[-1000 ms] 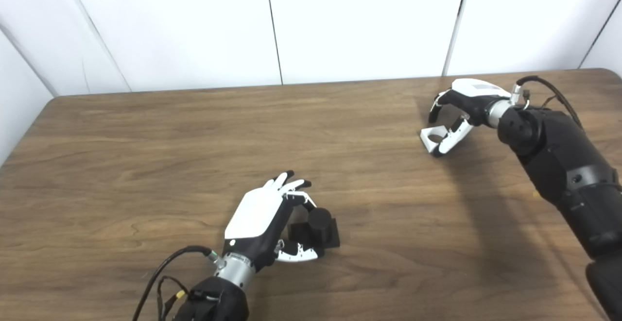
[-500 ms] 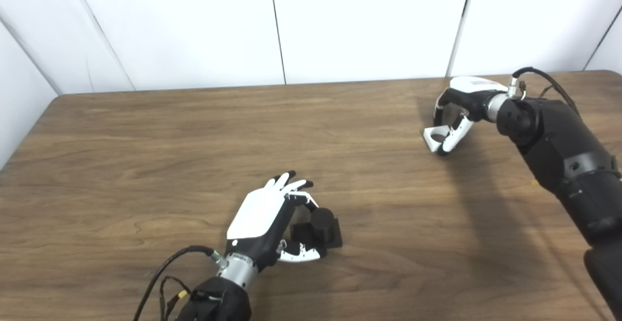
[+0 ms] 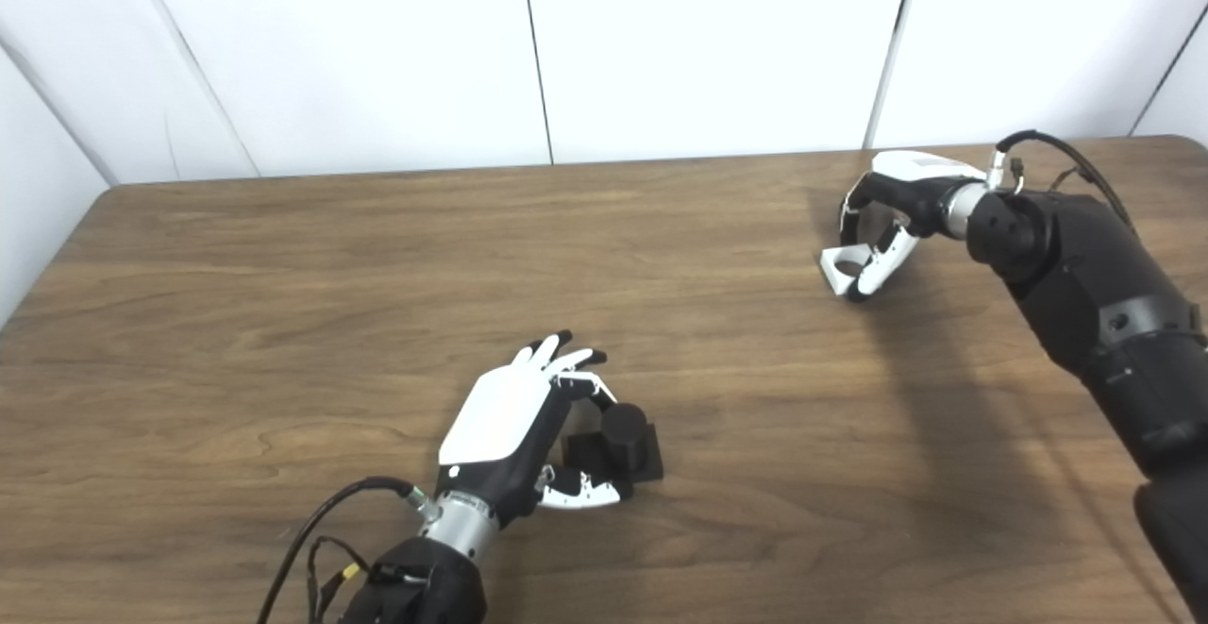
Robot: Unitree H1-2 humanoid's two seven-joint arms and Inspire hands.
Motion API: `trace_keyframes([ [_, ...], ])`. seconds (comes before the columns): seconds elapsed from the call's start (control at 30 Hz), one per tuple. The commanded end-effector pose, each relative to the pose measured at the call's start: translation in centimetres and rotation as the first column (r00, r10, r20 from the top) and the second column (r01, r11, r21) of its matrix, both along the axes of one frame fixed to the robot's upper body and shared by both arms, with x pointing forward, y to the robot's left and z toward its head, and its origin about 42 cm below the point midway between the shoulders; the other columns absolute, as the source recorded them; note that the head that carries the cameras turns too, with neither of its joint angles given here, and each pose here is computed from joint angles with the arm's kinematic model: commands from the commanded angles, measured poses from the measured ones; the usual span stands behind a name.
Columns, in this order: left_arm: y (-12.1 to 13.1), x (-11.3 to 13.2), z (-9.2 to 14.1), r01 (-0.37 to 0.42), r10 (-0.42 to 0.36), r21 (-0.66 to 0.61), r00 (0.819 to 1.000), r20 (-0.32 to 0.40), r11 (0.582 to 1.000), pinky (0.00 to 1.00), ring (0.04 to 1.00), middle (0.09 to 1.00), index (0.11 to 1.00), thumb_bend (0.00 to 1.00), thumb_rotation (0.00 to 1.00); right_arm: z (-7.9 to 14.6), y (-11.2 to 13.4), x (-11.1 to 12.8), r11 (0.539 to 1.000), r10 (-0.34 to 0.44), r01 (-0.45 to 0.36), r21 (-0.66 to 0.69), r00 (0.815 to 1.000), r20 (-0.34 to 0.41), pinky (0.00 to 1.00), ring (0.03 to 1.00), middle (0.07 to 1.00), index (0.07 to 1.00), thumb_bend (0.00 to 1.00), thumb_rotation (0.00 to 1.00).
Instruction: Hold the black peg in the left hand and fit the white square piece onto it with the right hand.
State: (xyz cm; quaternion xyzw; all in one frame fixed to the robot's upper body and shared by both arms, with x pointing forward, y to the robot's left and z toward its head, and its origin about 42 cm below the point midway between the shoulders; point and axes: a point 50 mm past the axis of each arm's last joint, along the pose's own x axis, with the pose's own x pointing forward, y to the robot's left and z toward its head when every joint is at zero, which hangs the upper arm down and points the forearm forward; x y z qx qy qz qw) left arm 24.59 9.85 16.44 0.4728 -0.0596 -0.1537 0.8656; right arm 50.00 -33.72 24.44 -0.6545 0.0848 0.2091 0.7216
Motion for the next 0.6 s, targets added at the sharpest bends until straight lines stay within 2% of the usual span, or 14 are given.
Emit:
trace_keyframes([
  [0.0, 0.23, 0.18, -0.43, 0.009, -0.008, 0.023, 1.0, -0.01, 1.0, 1.0, 0.994, 0.888, 0.488, 0.52, 0.06, 1.75, 0.09, 0.45, 1.0, 0.005, -0.005, -0.003, 0.999, 0.05, 0.89, 0.942, 0.86, 0.488, 0.53, 0.15],
  [0.57, 0.81, 0.06, -0.42, 0.011, -0.011, 0.041, 1.0, -0.005, 0.999, 0.99, 0.985, 0.88, 0.488, 0.52, 0.06, 1.99, 0.24, -0.19, 0.998, 0.003, -0.012, 0.069, 0.993, 0.121, 0.88, 0.928, 0.847, 0.486, 0.53, 0.14],
])
